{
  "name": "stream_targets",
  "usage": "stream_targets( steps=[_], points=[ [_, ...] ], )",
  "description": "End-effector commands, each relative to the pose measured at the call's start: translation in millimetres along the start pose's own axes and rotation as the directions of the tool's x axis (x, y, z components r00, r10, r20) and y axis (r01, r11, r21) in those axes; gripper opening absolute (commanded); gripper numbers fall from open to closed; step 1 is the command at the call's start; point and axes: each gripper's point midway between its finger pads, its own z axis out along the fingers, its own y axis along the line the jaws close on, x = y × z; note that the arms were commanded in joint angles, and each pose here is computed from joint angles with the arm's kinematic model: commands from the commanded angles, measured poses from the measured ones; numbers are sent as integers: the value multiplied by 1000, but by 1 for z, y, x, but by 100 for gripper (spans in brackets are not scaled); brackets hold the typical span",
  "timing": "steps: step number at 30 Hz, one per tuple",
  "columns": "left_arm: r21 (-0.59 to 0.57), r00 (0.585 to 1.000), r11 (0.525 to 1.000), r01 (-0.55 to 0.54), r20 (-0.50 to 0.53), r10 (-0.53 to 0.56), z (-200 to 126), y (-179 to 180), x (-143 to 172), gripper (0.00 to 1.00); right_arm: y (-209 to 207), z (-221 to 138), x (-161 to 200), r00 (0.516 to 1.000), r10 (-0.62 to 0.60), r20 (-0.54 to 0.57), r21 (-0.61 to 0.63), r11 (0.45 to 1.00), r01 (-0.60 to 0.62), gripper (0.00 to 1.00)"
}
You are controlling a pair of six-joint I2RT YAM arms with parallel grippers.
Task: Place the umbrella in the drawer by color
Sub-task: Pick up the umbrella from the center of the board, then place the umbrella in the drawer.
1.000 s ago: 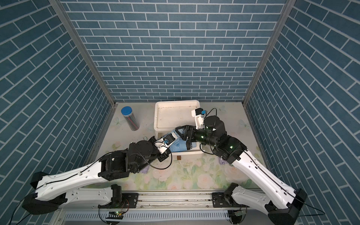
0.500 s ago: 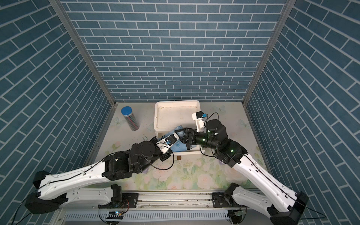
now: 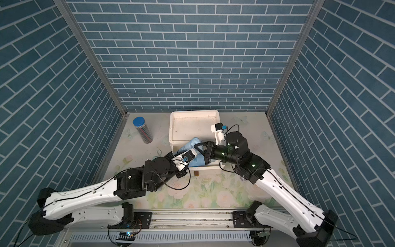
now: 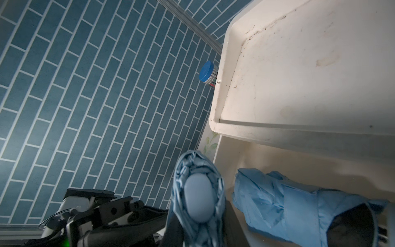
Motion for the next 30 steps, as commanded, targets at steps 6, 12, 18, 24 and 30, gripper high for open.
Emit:
stream_targets(
  steps=[6,12,18,24,30],
  points=[
    [-144,967,960,239,126,-222,-12,52,-25,61,15,-25,-16,988,-94,121,-24,995,98,0],
    [-292,902,854,430,104,-419,-7,101,-8,68,-8,-41,-15,968,-125,216,51,992,117,0],
    [-384,846,764,519,100,-524,-10,134,12,72,-40,-38,5,966,-129,226,92,990,111,0],
    [-360,764,686,632,146,-628,-13,150,23,73,-56,-34,8,947,-184,264,123,980,156,0],
    [-335,726,661,671,119,-677,-4,138,37,72,-55,-30,-15,894,-288,344,181,954,238,0]
  ],
)
